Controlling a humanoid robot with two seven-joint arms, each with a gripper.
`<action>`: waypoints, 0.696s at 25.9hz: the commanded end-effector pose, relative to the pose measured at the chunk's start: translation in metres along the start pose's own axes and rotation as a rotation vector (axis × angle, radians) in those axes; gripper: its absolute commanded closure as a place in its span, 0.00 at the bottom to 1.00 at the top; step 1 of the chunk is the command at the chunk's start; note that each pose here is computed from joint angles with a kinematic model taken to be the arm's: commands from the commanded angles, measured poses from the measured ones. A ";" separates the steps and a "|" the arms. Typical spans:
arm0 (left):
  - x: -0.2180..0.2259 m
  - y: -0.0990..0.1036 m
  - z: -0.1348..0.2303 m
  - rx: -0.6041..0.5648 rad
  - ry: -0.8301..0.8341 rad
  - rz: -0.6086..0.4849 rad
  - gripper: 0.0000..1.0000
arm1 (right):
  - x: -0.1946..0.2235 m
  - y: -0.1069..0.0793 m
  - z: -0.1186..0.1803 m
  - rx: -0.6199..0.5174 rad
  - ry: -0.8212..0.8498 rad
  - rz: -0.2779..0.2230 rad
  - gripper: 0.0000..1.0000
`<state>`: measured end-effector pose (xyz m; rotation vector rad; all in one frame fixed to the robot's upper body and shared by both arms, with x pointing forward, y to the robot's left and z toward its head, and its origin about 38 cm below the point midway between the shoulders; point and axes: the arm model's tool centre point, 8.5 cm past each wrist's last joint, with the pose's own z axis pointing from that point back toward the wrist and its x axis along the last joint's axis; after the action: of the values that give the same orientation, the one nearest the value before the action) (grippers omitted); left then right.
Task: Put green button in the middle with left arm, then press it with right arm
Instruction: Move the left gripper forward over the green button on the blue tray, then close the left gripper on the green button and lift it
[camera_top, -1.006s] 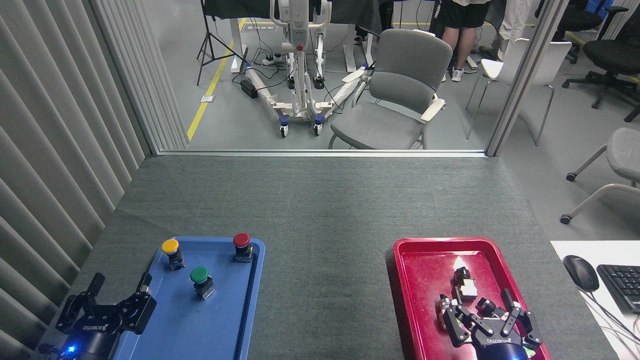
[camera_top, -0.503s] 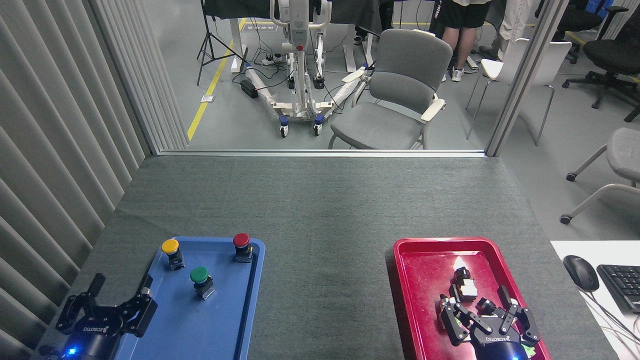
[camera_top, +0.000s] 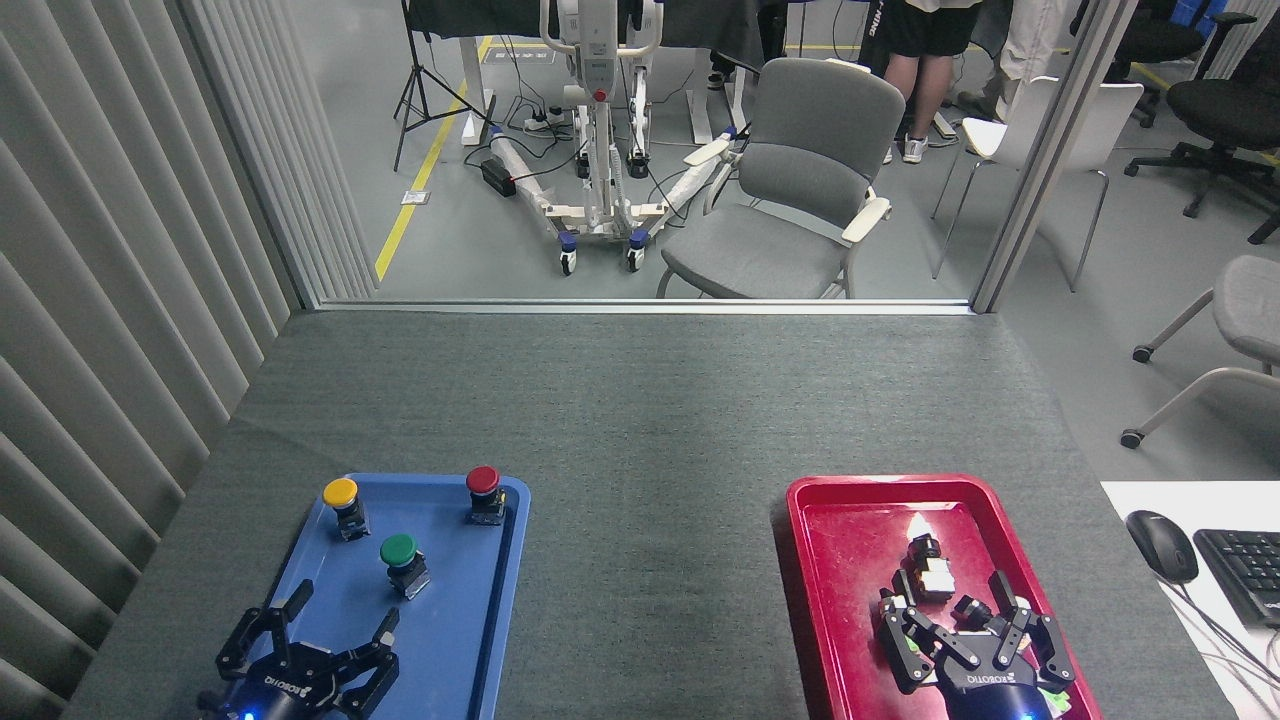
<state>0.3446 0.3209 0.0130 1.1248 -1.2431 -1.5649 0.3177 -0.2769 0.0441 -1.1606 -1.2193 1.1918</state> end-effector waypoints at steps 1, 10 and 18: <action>0.000 -0.014 -0.017 -0.044 -0.020 0.037 0.01 | 0.001 0.000 0.000 0.003 -0.003 -0.003 0.01; 0.007 -0.019 -0.043 -0.075 -0.064 0.065 0.01 | 0.004 0.002 0.000 0.009 -0.007 -0.006 0.01; 0.014 -0.020 -0.067 -0.087 -0.082 0.100 0.01 | 0.002 0.003 0.001 0.011 0.007 -0.003 0.01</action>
<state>0.3963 0.2974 -0.0173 0.9389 -1.2504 -1.5996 0.3172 -0.2737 0.0422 -1.1504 -1.2142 1.1935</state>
